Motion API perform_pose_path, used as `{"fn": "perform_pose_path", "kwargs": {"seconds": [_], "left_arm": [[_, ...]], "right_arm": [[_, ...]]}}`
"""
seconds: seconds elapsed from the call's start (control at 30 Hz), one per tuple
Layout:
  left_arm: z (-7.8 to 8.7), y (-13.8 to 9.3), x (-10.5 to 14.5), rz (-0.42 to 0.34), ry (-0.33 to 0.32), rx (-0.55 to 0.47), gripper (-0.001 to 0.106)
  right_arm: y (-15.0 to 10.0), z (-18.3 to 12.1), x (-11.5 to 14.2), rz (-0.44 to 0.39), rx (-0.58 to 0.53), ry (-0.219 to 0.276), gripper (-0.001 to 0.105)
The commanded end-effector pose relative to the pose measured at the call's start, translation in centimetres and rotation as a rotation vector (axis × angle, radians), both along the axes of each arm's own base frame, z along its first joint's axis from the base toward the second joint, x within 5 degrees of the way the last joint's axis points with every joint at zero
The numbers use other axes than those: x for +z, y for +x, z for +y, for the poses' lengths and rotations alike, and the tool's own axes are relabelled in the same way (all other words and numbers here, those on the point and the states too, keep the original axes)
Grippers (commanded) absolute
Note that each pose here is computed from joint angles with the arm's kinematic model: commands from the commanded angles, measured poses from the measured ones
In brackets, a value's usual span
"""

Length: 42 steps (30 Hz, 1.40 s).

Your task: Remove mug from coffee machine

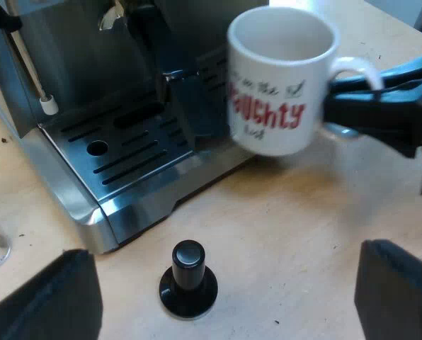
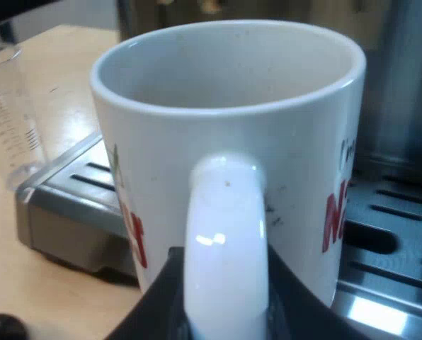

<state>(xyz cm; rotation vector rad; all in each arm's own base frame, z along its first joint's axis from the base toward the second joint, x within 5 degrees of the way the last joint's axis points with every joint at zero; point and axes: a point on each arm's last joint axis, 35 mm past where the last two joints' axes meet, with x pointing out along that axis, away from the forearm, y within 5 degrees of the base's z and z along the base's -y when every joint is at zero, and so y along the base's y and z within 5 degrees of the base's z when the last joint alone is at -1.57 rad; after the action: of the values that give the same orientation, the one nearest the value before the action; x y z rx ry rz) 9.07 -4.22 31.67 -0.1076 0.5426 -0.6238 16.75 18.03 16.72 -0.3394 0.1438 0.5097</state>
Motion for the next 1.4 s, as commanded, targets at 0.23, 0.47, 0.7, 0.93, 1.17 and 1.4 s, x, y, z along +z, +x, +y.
{"fn": "perform_pose_path", "kwargs": {"seconds": [0.23, 0.47, 0.7, 0.93, 1.17, 1.4], "left_arm": [[-0.1, 0.0, 0.3, -0.01, -0.015, -0.005, 0.087], [-0.1, 0.0, 0.3, -0.01, -0.015, -0.005, 0.087], [-0.1, 0.0, 0.3, -0.01, -0.015, -0.005, 0.087], [-0.1, 0.0, 0.3, -0.01, -0.015, -0.005, 0.087], [-0.1, 0.0, 0.3, -0.01, -0.015, -0.005, 0.087], [-0.1, 0.0, 0.3, -0.01, -0.015, -0.005, 0.087]], "right_arm": [[-2.0, -2.0, 1.8, -0.095, -0.081, 0.071, 0.0], [-3.0, -3.9, 1.7, -0.111, -0.197, 0.058, 0.0], [-3.7, -5.6, 1.1, -0.13, -0.387, 0.025, 0.0], [-3.7, -6.6, 0.8, -0.145, -0.579, -0.021, 0.0], [-2.0, -8.8, 0.6, -0.13, -0.714, -0.047, 0.0], [-0.4, -10.6, 0.4, -0.09, -0.632, -0.011, 0.0]]}}
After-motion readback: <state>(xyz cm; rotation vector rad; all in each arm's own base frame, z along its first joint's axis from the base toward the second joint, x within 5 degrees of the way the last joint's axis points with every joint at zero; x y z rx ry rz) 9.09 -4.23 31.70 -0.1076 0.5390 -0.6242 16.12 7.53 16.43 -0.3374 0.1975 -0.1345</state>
